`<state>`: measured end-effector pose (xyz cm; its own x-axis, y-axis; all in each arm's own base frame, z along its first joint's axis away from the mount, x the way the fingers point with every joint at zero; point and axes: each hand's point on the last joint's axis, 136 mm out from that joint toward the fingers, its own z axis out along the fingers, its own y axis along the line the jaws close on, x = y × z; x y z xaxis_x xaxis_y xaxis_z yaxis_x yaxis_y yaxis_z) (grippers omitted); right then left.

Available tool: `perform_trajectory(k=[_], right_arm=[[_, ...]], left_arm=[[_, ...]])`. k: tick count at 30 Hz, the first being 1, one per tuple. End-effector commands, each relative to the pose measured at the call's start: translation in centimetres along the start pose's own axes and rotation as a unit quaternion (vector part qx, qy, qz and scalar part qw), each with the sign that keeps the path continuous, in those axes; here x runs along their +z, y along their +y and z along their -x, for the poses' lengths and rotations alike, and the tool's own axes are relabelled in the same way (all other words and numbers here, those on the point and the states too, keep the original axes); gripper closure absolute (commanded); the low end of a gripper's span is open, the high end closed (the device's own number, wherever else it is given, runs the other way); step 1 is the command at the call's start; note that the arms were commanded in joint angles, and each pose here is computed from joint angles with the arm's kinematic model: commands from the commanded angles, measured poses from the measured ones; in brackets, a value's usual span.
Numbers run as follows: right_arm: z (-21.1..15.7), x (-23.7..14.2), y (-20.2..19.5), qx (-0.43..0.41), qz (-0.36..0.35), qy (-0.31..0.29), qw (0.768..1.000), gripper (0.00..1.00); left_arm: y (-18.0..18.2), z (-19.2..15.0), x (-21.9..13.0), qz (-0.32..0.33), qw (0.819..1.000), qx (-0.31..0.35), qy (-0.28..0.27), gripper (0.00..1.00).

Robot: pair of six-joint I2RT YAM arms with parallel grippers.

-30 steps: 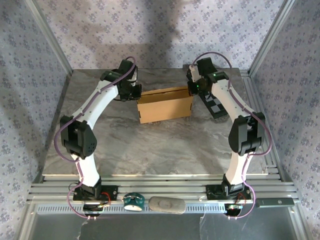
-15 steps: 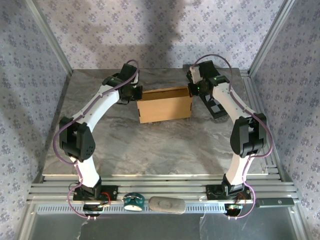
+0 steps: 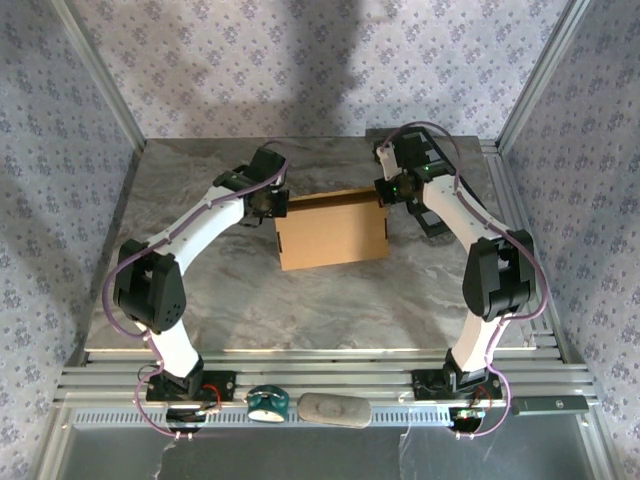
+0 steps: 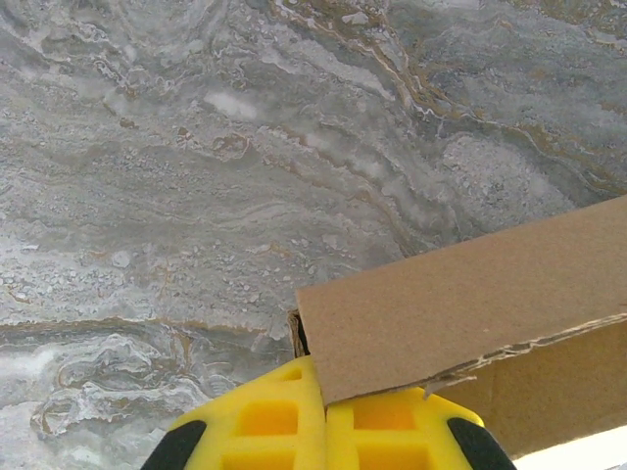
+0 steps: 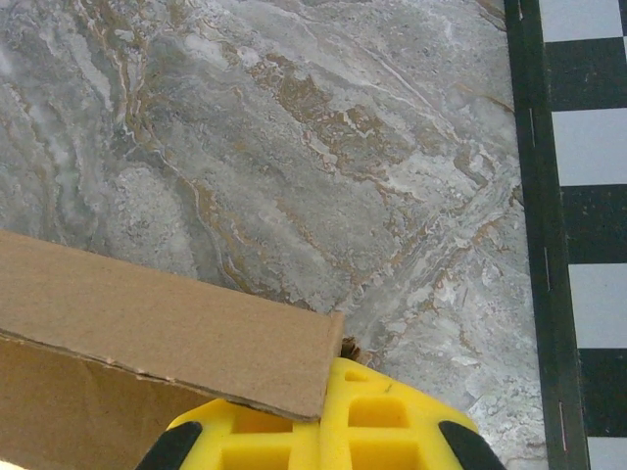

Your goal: Fold the paper box

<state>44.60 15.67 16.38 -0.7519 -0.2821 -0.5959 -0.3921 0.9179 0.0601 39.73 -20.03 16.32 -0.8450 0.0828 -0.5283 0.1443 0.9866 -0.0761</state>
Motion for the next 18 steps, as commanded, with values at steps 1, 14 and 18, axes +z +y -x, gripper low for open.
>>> perform_trajectory(k=[1,14,18], right_arm=[[0.5,-0.5,3.3,-0.033,0.042,-0.02,0.998,1.0],[0.9,-1.2,4.1,-0.03,0.051,-0.025,0.998,0.89],[1.3,-2.2,4.4,-0.03,0.055,-0.034,0.997,0.76]], left_arm=[[-1.9,-0.5,0.3,-0.028,0.999,0.018,-0.003,1.0],[-1.8,-0.6,0.8,-0.026,1.0,0.009,-0.003,1.0],[-1.9,-0.7,0.8,-0.026,1.0,0.009,-0.004,1.0]])
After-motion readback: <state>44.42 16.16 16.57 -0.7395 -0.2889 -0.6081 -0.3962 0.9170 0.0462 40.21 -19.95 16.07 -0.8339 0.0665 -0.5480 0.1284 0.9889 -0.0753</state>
